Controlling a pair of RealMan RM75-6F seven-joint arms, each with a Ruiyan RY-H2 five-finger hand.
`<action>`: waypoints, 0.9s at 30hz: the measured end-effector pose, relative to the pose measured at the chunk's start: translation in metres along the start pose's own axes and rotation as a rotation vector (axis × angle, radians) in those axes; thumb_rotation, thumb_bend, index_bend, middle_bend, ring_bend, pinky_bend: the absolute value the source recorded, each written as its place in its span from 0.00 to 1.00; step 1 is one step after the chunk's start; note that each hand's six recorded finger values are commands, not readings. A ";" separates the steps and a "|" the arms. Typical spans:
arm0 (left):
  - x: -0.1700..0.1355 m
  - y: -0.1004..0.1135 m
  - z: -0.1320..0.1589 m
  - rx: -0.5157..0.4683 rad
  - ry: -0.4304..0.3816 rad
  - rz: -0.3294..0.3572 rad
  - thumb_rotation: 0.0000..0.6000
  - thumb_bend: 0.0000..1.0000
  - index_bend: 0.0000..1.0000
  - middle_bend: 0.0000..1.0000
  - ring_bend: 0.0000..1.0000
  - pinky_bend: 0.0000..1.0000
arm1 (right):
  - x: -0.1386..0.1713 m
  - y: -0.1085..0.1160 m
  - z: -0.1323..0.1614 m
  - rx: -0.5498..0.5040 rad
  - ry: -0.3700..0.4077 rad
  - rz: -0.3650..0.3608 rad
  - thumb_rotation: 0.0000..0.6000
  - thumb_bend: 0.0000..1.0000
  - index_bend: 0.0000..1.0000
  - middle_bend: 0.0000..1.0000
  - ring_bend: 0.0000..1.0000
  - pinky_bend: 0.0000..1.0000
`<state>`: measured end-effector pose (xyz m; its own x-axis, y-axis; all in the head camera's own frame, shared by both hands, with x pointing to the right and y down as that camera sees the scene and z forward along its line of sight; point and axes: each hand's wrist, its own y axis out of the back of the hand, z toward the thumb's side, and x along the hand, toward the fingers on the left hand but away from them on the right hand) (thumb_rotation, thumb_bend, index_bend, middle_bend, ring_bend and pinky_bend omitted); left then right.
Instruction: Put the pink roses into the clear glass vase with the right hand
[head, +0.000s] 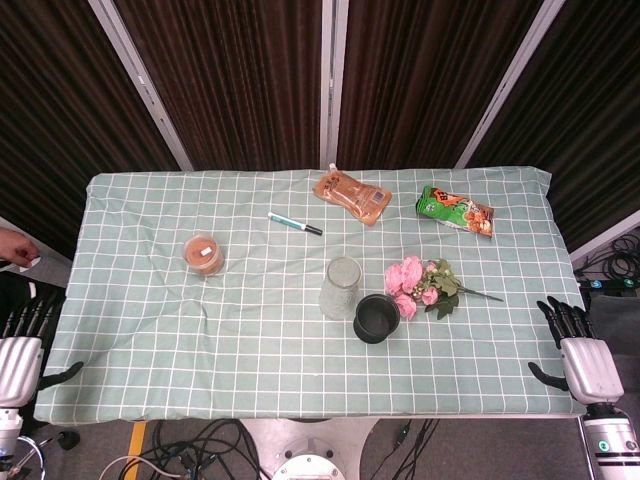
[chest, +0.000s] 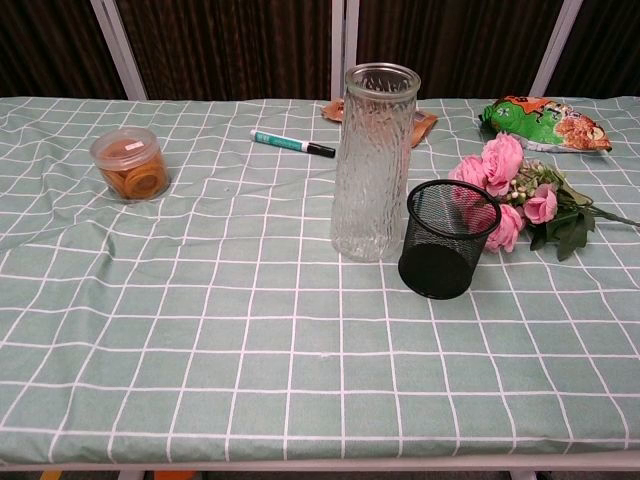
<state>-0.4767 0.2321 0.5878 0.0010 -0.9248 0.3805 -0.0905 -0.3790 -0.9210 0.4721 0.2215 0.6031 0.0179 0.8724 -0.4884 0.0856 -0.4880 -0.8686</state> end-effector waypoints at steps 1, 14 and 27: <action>0.000 0.000 0.000 0.001 0.000 0.000 1.00 0.01 0.07 0.00 0.00 0.06 | 0.000 0.000 -0.001 0.000 -0.002 -0.001 1.00 0.12 0.00 0.00 0.00 0.00; 0.004 0.000 0.000 0.005 -0.006 -0.008 1.00 0.01 0.07 0.00 0.00 0.06 | -0.009 0.001 0.011 0.019 0.000 -0.008 1.00 0.11 0.00 0.00 0.00 0.00; 0.003 -0.004 -0.009 -0.007 0.012 -0.026 1.00 0.01 0.07 0.00 0.00 0.06 | -0.077 -0.008 0.083 0.031 0.052 0.079 1.00 0.11 0.00 0.00 0.00 0.00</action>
<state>-0.4857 0.2315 0.5931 -0.0088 -0.9142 0.4051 -0.0973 -0.4025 -0.9103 0.3872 0.1557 0.6405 0.0751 0.8309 -0.5513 0.0507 -0.5554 -0.8301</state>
